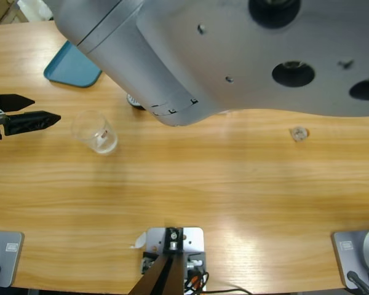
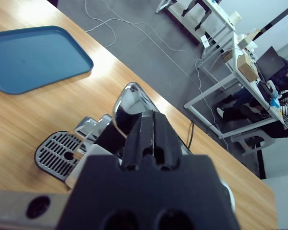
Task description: Pour coffee
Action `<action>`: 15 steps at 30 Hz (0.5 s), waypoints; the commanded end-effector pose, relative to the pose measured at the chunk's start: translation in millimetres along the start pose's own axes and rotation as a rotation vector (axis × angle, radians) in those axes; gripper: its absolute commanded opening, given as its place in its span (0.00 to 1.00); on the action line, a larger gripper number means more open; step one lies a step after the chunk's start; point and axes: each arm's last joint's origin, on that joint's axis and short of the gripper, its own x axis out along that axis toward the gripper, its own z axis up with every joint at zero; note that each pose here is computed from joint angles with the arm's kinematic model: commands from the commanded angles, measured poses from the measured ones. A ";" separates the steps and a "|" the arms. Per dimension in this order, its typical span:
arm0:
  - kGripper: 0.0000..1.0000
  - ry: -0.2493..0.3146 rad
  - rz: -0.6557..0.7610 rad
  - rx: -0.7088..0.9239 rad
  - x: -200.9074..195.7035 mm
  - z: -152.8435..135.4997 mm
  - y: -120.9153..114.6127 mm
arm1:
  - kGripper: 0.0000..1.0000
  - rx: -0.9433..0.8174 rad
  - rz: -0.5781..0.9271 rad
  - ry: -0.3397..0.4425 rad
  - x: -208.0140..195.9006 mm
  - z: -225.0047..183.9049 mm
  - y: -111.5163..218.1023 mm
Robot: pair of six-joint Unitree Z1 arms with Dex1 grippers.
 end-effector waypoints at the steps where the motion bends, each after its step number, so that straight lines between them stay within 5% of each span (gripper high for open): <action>1: 0.81 0.057 -0.015 0.013 10.1 -10.2 -0.4 | 0.00 -0.119 0.053 0.100 31.4 -43.5 50.5; 15: 0.81 0.061 -0.015 0.012 10.2 -10.8 -0.4 | 0.00 -0.104 0.053 0.144 46.6 -64.4 56.5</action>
